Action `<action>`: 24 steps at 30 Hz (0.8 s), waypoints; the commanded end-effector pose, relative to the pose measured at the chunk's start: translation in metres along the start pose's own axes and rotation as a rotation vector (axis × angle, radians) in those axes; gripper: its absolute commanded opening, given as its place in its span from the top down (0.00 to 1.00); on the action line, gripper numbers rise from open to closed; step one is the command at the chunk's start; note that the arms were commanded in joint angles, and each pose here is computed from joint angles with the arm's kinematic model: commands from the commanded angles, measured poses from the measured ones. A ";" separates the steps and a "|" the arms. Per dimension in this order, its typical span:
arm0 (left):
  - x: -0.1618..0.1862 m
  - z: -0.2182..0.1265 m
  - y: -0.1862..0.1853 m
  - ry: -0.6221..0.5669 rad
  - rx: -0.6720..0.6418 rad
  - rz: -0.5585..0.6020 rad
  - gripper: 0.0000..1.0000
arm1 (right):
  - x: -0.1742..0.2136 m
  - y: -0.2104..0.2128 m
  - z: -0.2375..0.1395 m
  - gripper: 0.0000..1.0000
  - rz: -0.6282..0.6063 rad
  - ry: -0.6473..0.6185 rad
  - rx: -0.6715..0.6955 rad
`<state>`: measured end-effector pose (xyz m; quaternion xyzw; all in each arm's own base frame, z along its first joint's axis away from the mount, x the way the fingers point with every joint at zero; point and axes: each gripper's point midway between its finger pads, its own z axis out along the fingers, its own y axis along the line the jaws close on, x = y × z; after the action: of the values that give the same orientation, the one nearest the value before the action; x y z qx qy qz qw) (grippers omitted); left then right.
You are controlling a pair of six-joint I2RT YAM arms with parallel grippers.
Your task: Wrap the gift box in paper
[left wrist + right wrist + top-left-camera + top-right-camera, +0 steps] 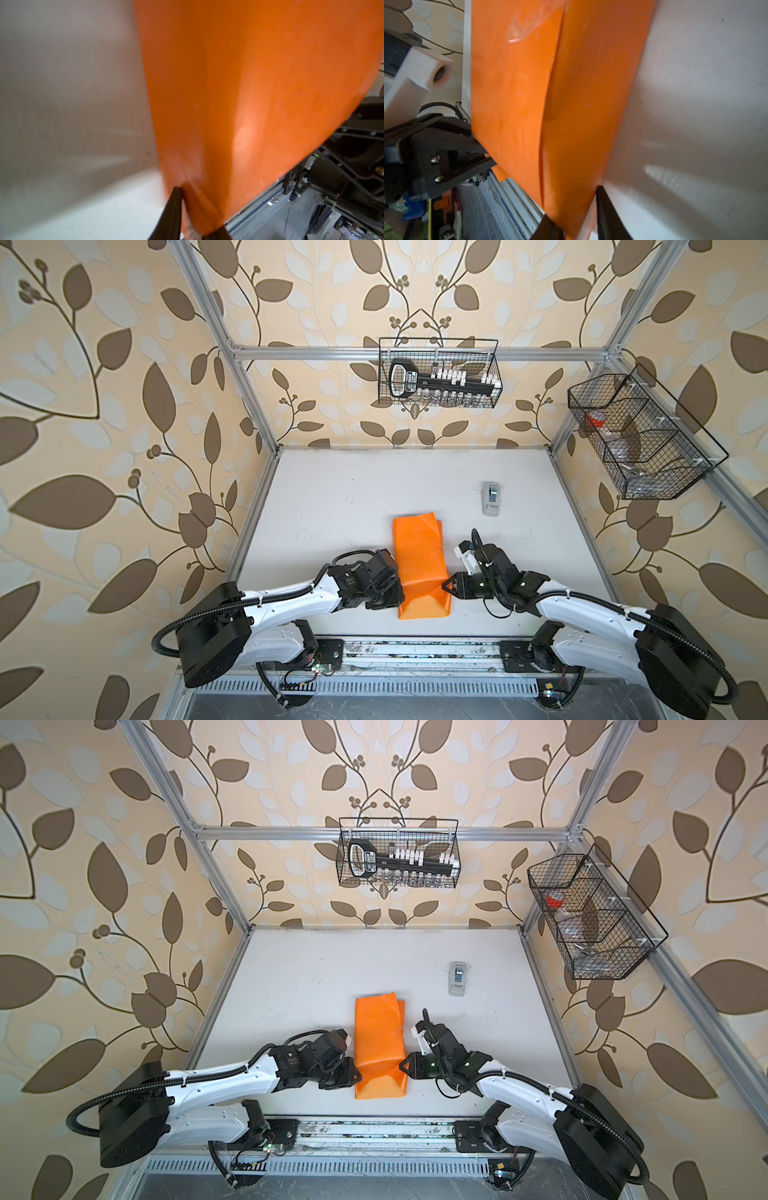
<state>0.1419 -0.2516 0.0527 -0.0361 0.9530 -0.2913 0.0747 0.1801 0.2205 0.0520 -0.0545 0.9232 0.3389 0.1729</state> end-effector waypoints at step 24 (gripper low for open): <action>-0.009 -0.005 -0.017 -0.055 0.060 -0.066 0.76 | 0.010 -0.001 0.002 1.00 0.090 0.002 -0.022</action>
<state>0.1478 -0.2582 0.0581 -0.0734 0.9453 -0.3080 0.0789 0.1729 0.2187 0.0493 -0.0186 0.9207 0.3541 0.1631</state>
